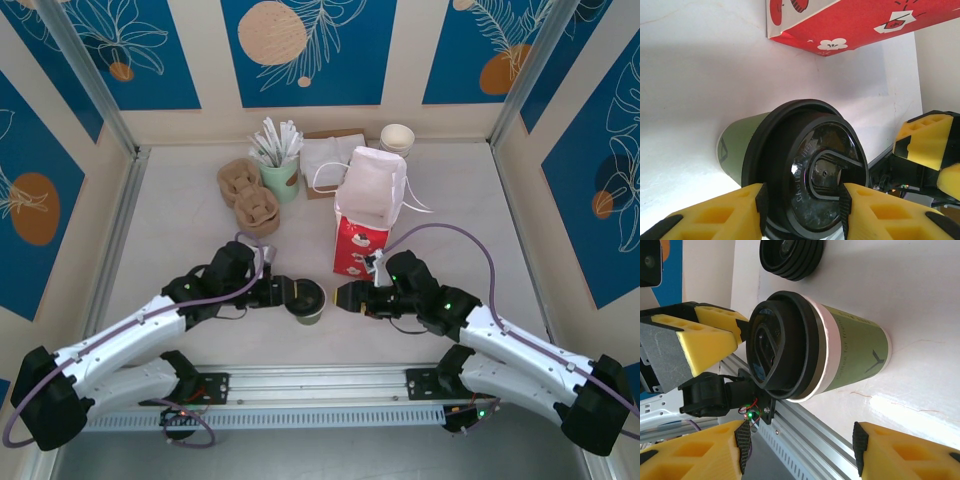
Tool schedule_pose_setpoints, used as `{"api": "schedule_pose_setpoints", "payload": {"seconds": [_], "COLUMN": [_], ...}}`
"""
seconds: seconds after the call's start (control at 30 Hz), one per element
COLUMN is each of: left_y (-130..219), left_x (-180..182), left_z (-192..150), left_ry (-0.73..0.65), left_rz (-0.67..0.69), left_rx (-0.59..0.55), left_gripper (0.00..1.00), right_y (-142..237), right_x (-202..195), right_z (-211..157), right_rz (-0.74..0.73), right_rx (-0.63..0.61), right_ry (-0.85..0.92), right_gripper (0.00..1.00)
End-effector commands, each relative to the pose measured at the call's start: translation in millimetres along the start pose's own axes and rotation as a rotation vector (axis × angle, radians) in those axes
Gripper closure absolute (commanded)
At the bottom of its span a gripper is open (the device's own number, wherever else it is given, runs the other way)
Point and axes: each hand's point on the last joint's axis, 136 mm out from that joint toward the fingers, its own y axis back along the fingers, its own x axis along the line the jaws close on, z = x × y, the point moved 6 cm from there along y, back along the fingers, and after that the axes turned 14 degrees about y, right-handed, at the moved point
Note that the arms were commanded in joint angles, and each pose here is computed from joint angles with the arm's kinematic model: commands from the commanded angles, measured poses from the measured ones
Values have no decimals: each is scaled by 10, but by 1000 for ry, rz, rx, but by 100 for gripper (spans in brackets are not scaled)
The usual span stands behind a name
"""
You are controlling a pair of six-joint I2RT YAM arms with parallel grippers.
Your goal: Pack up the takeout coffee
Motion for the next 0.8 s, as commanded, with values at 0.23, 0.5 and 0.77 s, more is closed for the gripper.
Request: {"api": "schedule_pose_setpoints", "payload": {"seconds": [0.23, 0.5, 0.77], "left_y": [-48, -47, -95], "left_x": [-123, -172, -253], "left_z": [-9, -8, -9], "left_ry": [-23, -32, -49], "left_rz": [-30, -35, -33], "left_rx": [6, 0, 24], "left_gripper": [57, 57, 57], "right_y": [-2, -44, -49], "right_x": [117, 111, 121], "right_z": [98, 89, 106], "right_rz": [9, 0, -8], "right_rx": [-7, 3, 1], "right_ry": [18, 17, 21], "right_gripper": [40, 39, 37]}}
